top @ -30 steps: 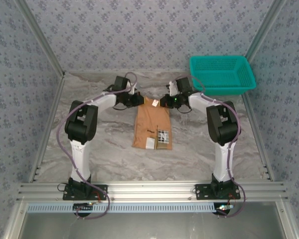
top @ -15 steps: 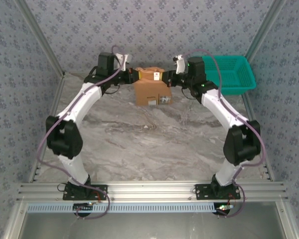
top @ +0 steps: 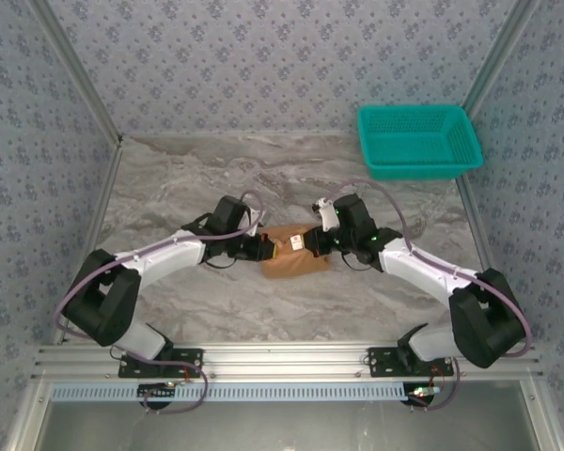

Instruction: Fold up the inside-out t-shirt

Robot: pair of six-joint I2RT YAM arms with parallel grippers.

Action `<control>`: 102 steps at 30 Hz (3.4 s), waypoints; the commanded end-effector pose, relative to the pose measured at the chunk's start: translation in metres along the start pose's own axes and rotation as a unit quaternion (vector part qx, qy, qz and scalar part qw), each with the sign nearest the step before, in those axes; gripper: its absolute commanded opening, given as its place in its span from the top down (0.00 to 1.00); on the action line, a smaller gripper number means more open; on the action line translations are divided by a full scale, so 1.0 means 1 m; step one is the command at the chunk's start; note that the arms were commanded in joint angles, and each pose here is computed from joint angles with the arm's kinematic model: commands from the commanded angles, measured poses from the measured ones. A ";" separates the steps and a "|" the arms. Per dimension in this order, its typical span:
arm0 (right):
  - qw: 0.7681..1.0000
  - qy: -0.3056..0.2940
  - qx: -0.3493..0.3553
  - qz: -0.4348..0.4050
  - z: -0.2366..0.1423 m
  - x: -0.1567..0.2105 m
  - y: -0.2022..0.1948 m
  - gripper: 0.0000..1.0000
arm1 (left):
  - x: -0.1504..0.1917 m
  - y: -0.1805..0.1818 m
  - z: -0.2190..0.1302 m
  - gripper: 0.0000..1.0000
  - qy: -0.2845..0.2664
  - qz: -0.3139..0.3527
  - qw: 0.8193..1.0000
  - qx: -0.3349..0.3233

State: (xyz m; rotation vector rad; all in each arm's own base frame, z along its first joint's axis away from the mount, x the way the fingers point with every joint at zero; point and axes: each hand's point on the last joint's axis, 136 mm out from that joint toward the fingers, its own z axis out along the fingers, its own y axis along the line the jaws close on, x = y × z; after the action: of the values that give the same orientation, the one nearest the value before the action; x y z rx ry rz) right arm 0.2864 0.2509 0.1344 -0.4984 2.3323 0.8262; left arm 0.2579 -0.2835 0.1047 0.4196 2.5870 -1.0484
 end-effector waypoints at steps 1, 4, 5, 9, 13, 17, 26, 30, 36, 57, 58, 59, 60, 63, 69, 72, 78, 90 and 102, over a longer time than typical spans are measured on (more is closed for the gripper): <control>0.999 -0.032 0.037 0.002 -0.012 -0.017 -0.008 0.99 | -0.036 -0.019 -0.020 1.00 -0.076 0.027 0.997 0.007; 0.998 -0.021 0.065 0.005 -0.006 -0.021 -0.021 0.98 | -0.046 -0.013 -0.016 1.00 -0.076 0.036 0.996 -0.014; 0.997 -0.016 0.071 0.003 -0.003 -0.024 -0.024 0.97 | -0.050 -0.009 -0.014 1.00 -0.076 0.037 0.996 -0.022; 0.996 -0.006 0.086 -0.003 0.011 -0.037 -0.037 0.96 | -0.065 0.006 -0.006 1.00 -0.081 0.027 0.996 -0.035; 0.995 0.012 0.097 -0.005 0.029 -0.044 -0.053 0.95 | -0.082 0.021 0.002 1.00 -0.084 0.018 0.995 -0.044; 0.992 0.047 0.114 0.006 0.048 -0.037 -0.072 0.94 | -0.086 0.038 0.018 1.00 -0.066 0.003 0.996 -0.054; 0.979 0.115 0.165 0.028 0.074 -0.010 -0.112 0.85 | -0.071 0.070 0.051 0.96 -0.026 -0.024 0.996 -0.078; 0.972 0.141 0.184 0.041 0.073 0.001 -0.123 0.73 | -0.073 0.084 0.055 0.79 -0.025 -0.021 0.994 -0.108; 0.976 0.110 0.186 0.032 0.046 -0.029 -0.114 0.58 | -0.081 0.079 0.040 0.59 -0.028 -0.002 0.991 -0.130; 0.991 0.088 0.045 0.095 0.048 -0.012 -0.050 0.53 | -0.046 -0.004 0.034 0.35 -0.022 0.009 1.000 -0.005; 0.989 0.096 0.051 0.105 0.051 -0.006 -0.055 0.54 | -0.039 -0.001 0.041 0.37 -0.011 0.008 1.000 -0.007; 0.986 0.106 0.055 0.113 0.054 0.001 -0.059 0.55 | -0.032 0.005 0.046 0.37 -0.002 0.005 1.000 -0.011; 0.983 0.119 0.061 0.122 0.056 0.010 -0.065 0.56 | -0.022 0.012 0.051 0.38 0.010 -0.001 1.000 -0.017; 0.974 0.149 0.080 0.147 0.058 0.037 -0.083 0.58 | 0.012 0.033 0.060 0.39 0.036 -0.020 0.999 -0.031; 0.976 0.153 0.072 0.140 0.046 0.036 -0.088 0.58 | 0.030 0.043 0.059 0.39 0.049 -0.024 0.998 -0.041; 0.984 0.127 0.062 0.108 0.028 0.016 -0.075 0.56 | 0.008 0.032 0.046 0.37 0.018 -0.007 0.999 -0.049; 0.989 0.099 0.062 0.095 0.000 0.018 -0.061 0.53 | -0.019 0.013 0.018 0.35 -0.042 -0.001 0.998 -0.051; 0.970 0.161 0.029 0.178 0.033 0.087 -0.053 0.64 | 0.035 0.009 0.048 0.37 0.020 -0.028 0.999 -0.028; 0.983 0.071 0.071 0.155 -0.021 0.033 -0.071 0.54 | -0.029 -0.017 0.014 0.35 -0.057 0.052 0.989 -0.125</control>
State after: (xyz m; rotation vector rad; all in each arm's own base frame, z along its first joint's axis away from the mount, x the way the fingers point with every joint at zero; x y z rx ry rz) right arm 0.2826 0.2012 0.0797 -0.1883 2.6510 0.8592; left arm 0.2723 -0.3115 0.1040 0.3998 2.5459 -0.8426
